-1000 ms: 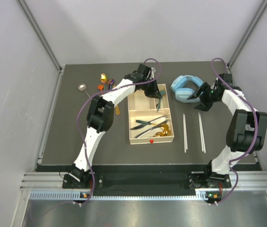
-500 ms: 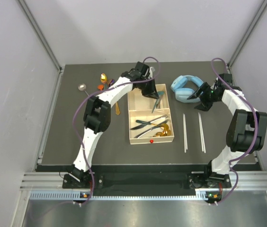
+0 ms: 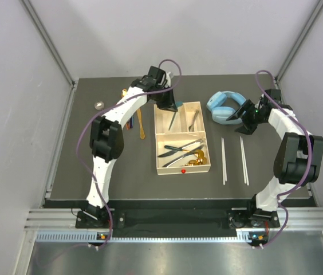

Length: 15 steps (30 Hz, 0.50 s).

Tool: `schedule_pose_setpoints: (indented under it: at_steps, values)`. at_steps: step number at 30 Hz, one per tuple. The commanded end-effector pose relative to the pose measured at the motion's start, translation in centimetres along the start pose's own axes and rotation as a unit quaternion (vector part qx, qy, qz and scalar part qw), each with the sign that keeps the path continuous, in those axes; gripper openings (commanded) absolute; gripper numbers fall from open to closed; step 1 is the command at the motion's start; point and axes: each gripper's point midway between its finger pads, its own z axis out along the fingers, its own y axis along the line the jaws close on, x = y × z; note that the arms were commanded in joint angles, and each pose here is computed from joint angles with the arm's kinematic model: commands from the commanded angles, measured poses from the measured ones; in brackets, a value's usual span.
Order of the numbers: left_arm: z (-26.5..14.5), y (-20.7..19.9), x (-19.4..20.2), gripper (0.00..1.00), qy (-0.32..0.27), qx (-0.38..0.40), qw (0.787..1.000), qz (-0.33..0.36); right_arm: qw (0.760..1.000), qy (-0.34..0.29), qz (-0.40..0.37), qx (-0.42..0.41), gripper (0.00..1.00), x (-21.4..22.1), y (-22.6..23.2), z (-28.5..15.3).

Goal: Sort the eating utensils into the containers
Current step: Place the spoon in the storage box.

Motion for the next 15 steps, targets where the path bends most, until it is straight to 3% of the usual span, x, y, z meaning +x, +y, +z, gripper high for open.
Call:
schedule_pose_setpoints:
  at_steps: [1,5,15]
  values:
    - [-2.8,3.6,-1.1,0.00,-0.016,-0.051,0.998,0.021,1.000,-0.016,-0.016,-0.020,0.68,-1.1,1.4,-0.5]
    - [-2.9,4.5,-2.1,0.00,-0.024,-0.067,0.997,0.031,1.000,-0.016,-0.016,-0.020,0.68,-1.3,1.6,-0.5]
    - [-2.0,4.8,-0.4,0.00,0.004,-0.052,0.998,0.026,1.000,-0.013,-0.014,-0.020,0.68,-1.6,1.6,-0.1]
